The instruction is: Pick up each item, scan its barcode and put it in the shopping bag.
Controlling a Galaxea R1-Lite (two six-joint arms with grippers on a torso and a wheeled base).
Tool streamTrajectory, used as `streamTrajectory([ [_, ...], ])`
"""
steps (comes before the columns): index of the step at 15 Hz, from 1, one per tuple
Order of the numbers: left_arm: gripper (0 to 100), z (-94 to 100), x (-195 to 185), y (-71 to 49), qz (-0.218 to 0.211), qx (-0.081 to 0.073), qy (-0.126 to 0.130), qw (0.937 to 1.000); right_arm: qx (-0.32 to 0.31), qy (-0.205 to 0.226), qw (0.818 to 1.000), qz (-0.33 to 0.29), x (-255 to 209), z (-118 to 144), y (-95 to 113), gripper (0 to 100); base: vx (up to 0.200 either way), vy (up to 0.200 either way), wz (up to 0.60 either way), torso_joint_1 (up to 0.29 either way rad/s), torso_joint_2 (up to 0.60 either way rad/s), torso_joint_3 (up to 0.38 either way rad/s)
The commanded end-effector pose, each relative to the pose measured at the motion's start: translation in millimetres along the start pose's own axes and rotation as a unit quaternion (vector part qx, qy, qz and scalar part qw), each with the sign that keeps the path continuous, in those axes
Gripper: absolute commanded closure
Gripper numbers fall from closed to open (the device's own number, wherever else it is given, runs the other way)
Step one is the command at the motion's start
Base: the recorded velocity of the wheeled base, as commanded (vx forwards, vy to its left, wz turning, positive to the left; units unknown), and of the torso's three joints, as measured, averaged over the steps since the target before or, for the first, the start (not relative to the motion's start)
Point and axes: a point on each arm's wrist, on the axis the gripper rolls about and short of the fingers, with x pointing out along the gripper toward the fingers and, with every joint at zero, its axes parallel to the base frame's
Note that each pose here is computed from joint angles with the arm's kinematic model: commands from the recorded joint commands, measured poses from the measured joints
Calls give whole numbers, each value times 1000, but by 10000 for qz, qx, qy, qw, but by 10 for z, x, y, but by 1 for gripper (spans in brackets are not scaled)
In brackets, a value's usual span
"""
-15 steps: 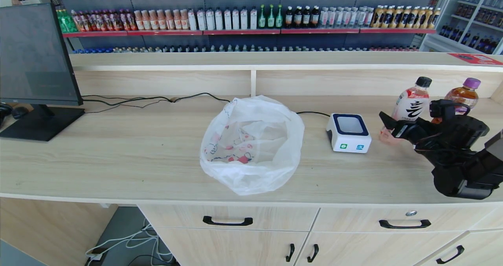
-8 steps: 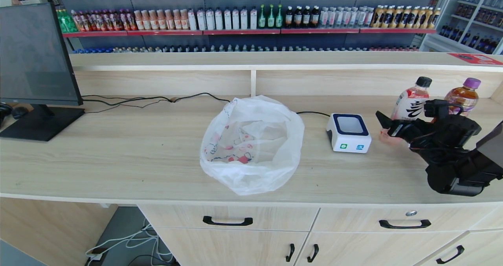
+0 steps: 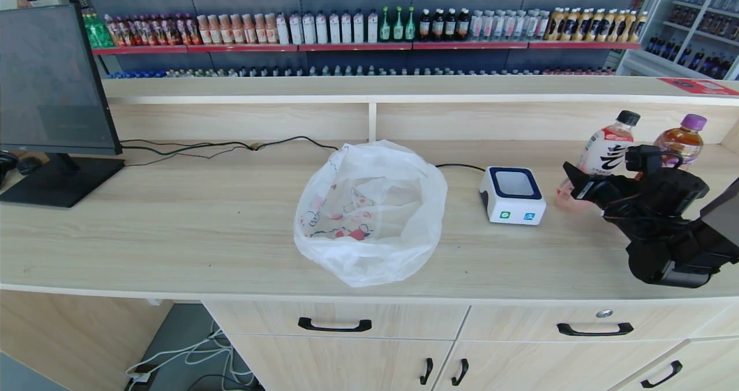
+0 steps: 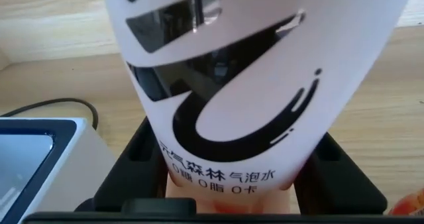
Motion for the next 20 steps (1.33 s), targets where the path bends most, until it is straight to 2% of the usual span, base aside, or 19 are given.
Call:
streamTrajectory([
  [1, 0, 0, 0, 0, 2, 1, -3, 10000, -38, -226, 9997, 70, -14, 191, 40, 100, 0, 0, 0, 0, 0, 0],
  [4, 0, 0, 0, 0, 2, 1, -3, 10000, -22, -539, 9984, 154, -80, 517, 104, 100, 0, 0, 0, 0, 0, 0],
  [6, 0, 0, 0, 0, 2, 1, -3, 10000, -15, -878, 9957, 309, -270, 946, 285, 100, 0, 0, 0, 0, 0, 0],
  [9, 0, -1, 0, 0, 2, 2, 5, 10000, 100, -1036, 9916, 767, -653, 1431, 740, 100, 0, 0, 0, 0, 0, 0],
  [10, 0, -1, 0, 0, 2, 2, 5, 10000, 217, -1053, 9879, 1120, -913, 1653, 1032, 100, 0, 0, 0, 0, 0, 0],
  [12, 0, -1, 0, 0, 2, 2, 5, 10000, 413, -1188, 9798, 1554, -1269, 1920, 1356, 100, 0, 0, 0, 0, 0, 0],
  [15, 0, -5, 0, 0, 1, 48, 20, 10000, 707, -1070, 9669, 2207, -1763, 2053, 1656, 100, 0, 0, 0, 0, 0, 0],
  [18, 0, -5, 0, 0, 1, 48, 20, 10000, 980, -737, 9609, 2483, -2034, 1936, 1719, 100, 0, 0, 0, 0, 0, 0],
  [20, 0, -3, 0, 0, 1, 40, 12, 10000, 1338, -632, 9473, 2842, -2158, 1944, 1815, 100, 0, 0, 0, 0, 0, 0],
])
